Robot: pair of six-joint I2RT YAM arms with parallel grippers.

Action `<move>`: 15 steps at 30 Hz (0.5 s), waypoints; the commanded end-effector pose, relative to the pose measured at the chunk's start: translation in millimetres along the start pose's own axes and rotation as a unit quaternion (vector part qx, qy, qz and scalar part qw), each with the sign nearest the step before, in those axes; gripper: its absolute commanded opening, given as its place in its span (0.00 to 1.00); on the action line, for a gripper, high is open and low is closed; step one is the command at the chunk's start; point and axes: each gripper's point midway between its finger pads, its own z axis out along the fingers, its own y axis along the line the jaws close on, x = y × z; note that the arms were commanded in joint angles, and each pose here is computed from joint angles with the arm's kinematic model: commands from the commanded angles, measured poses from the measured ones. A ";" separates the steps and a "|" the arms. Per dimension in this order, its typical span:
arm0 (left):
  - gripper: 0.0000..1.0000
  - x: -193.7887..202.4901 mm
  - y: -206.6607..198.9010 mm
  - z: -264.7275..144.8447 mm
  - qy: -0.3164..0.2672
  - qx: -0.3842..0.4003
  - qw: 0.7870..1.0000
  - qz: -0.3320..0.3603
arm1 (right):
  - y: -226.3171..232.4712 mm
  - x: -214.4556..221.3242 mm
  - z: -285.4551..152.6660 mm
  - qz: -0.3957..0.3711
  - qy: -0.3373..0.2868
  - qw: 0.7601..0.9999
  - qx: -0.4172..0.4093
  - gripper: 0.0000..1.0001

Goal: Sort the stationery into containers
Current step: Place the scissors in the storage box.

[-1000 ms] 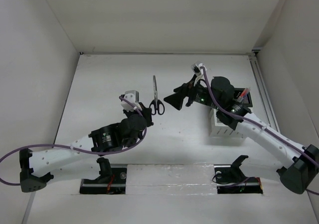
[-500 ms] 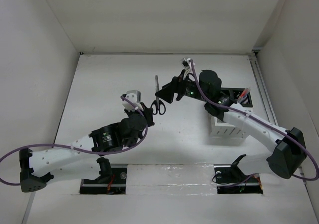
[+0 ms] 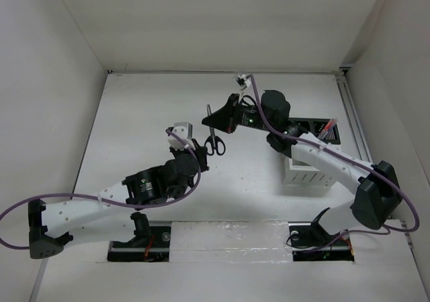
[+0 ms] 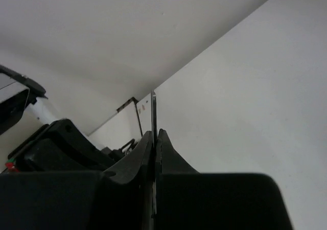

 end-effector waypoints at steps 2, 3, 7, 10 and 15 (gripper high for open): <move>0.00 -12.4 -1.7 -2.5 -0.019 0.000 1.000 -0.022 | 23.8 -32.8 -2.1 -0.055 -0.042 0.997 -0.037 0.00; 0.15 -16.2 -0.3 -3.2 -0.024 -0.007 0.999 -0.036 | 27.5 -42.3 -9.6 -0.070 -0.052 0.995 -0.040 0.00; 1.00 -17.4 8.1 -6.4 -0.013 -0.035 0.999 -0.029 | 19.2 -64.2 -48.7 -0.158 -0.090 0.983 -0.010 0.00; 1.00 -21.3 11.9 -12.4 0.005 -0.053 0.998 -0.025 | -1.1 -83.0 -90.8 -0.222 -0.122 0.967 0.041 0.00; 1.00 -31.7 31.1 -29.9 0.034 -0.109 0.993 -0.017 | -72.2 -92.6 -179.6 -0.294 -0.128 0.909 0.268 0.00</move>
